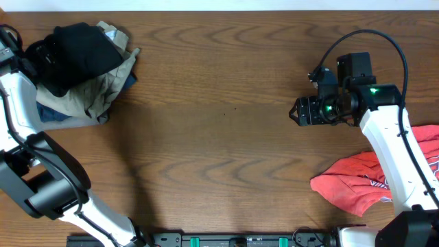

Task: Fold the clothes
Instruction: 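Carry the folded black shirt with the left gripper onto the clothes stack, then release the shirt on the stack and pull the left gripper back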

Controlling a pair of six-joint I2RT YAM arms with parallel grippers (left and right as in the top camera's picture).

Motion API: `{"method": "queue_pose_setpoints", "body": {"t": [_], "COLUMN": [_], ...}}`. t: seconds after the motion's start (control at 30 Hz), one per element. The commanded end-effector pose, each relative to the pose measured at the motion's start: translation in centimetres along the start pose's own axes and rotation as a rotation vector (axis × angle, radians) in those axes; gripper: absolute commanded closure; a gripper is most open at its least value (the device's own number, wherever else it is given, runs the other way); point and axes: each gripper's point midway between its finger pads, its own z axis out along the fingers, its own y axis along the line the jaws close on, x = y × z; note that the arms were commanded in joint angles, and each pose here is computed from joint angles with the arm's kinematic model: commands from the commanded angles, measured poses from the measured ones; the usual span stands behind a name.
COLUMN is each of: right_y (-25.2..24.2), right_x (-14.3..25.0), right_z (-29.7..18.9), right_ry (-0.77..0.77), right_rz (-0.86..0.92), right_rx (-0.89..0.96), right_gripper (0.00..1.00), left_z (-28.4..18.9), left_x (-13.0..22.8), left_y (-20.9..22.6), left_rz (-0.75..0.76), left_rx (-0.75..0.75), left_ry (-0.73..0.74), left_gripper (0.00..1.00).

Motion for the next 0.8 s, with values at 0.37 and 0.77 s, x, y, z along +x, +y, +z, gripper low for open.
{"method": "queue_pose_setpoints", "body": {"t": [0.37, 0.77], "right_y": [-3.3, -8.9], "right_x": [-3.4, -0.6], "right_z": [-1.5, -3.1], "right_ry": [-0.155, -0.086], "right_rz": [0.082, 0.257], "right_rx": [0.139, 0.254], "right_gripper": [0.01, 0.01], "left_z": [-11.1, -17.1], "left_x": [3.7, 19.7], "left_y": [-17.8, -19.9], "left_rz": [0.239, 0.523], "left_rx": [0.365, 0.326], "left_ry": [0.034, 0.564], "left_gripper": [0.02, 0.02]}}
